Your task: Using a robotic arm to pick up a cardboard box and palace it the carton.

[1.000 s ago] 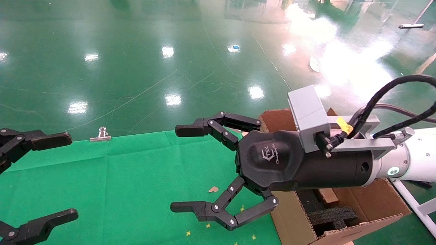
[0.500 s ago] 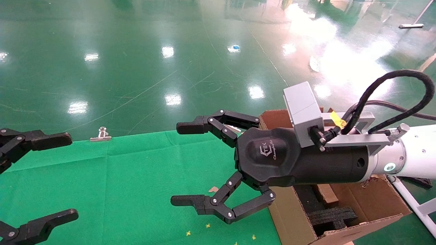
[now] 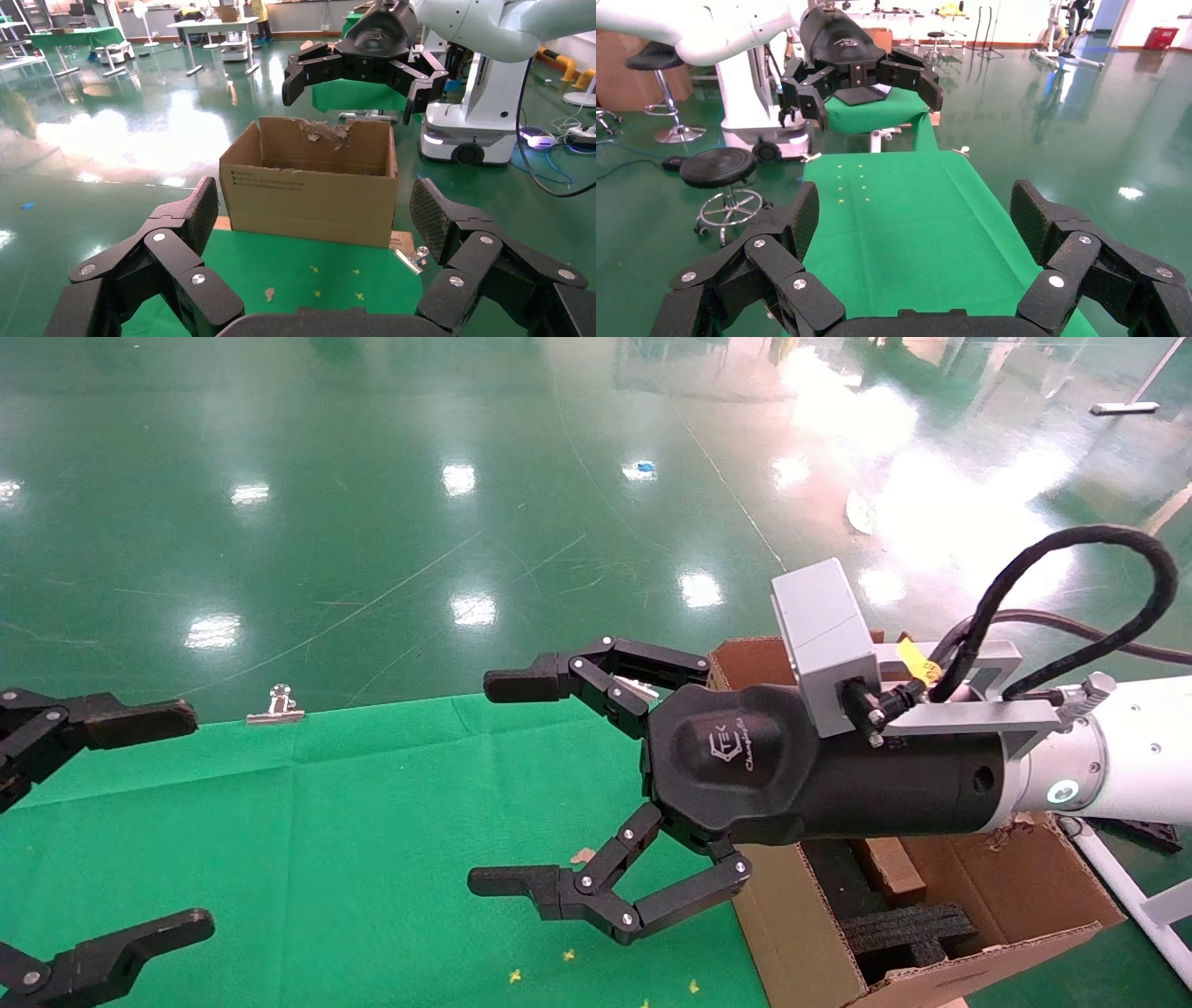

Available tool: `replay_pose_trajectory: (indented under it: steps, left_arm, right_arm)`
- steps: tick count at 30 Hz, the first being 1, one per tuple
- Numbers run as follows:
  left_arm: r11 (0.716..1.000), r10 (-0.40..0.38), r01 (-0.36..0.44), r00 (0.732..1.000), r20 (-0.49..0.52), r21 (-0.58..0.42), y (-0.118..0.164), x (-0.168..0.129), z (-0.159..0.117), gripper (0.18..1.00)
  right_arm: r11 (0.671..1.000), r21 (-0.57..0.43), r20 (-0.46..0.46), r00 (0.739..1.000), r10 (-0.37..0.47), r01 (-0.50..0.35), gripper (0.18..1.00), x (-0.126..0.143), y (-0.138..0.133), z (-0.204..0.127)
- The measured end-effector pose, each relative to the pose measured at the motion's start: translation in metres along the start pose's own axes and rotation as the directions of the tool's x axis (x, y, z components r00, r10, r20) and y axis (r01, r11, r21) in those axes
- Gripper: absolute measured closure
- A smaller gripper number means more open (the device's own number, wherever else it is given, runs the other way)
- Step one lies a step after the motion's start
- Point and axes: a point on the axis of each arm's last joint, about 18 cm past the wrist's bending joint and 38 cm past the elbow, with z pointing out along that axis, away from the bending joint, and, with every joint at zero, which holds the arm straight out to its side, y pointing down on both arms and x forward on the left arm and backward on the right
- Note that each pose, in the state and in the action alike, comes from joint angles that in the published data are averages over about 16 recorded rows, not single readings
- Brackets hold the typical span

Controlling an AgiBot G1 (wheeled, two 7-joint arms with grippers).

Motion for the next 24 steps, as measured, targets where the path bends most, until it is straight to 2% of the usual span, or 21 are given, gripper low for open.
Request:
replay_pose_trajectory:
  steps: [24]
  left_arm:
    - [1.000,0.000,0.000,1.000,0.000,0.000,0.0000,0.0000,0.0000,0.184]
  right_arm:
    - [1.000,-0.002,-0.002,1.000,0.002,-0.002,0.178,0.0007,0.0003,0.0000]
